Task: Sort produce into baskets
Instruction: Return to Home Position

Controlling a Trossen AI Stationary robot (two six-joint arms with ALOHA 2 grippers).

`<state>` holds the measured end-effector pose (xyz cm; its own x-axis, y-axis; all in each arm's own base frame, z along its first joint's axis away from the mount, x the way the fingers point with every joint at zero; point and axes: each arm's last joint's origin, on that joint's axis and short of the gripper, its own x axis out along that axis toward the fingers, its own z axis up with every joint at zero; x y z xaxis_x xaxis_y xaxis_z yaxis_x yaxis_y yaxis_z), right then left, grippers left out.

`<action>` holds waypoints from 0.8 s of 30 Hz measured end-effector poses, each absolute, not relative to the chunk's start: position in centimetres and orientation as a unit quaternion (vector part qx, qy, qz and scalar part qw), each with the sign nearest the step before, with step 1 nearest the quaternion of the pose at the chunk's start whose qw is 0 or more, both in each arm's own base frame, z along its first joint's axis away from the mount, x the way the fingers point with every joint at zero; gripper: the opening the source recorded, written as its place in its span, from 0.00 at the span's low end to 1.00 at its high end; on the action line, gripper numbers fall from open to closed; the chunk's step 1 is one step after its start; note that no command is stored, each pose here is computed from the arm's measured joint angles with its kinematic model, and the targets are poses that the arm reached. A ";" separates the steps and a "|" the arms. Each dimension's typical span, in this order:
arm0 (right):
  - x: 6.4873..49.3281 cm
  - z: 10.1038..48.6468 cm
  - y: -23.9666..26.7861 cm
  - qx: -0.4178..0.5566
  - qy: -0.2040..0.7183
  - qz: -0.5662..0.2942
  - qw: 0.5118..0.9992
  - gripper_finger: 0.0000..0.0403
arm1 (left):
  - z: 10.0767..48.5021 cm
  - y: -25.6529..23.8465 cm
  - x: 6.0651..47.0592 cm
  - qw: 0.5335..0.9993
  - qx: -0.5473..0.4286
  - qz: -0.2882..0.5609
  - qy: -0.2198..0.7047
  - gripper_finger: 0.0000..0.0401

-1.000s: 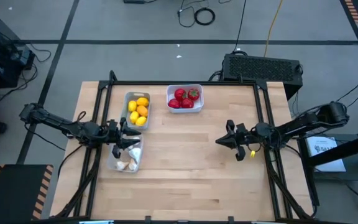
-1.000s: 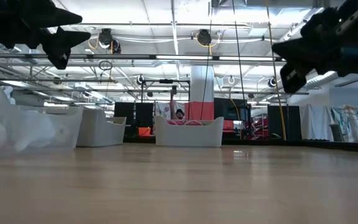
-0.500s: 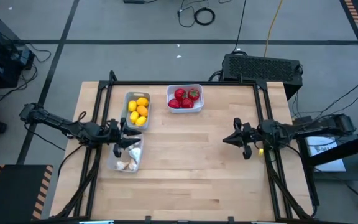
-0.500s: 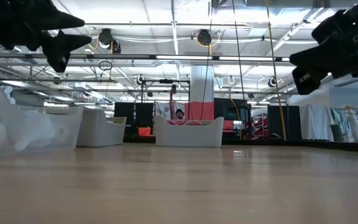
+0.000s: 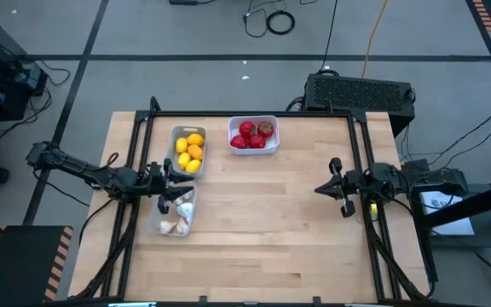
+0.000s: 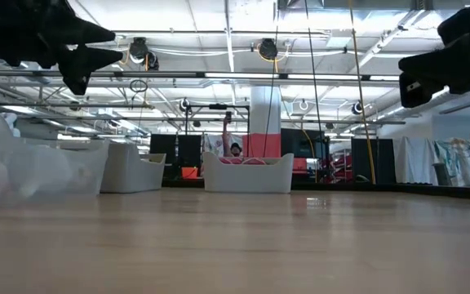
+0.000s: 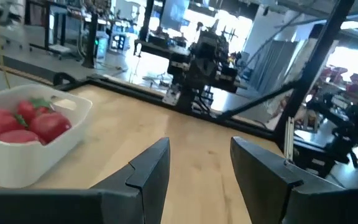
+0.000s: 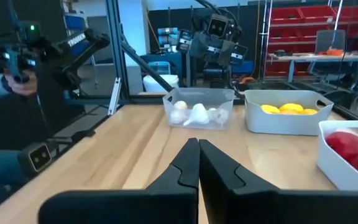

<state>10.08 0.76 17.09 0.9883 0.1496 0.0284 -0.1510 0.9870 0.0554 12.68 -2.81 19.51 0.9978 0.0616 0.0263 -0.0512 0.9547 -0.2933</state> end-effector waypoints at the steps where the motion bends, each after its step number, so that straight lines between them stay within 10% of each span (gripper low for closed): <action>1: 10.0 17.0 0.8 0.021 -0.011 0.075 0.997 0.00 | 19.6 -2.8 12.7 0.988 -0.147 0.031 -0.022 0.44; 24: 9.7 17.0 0.7 0.008 -0.017 0.059 0.998 0.00 | 18.4 -2.6 12.7 0.985 -0.163 0.052 0.035 0.44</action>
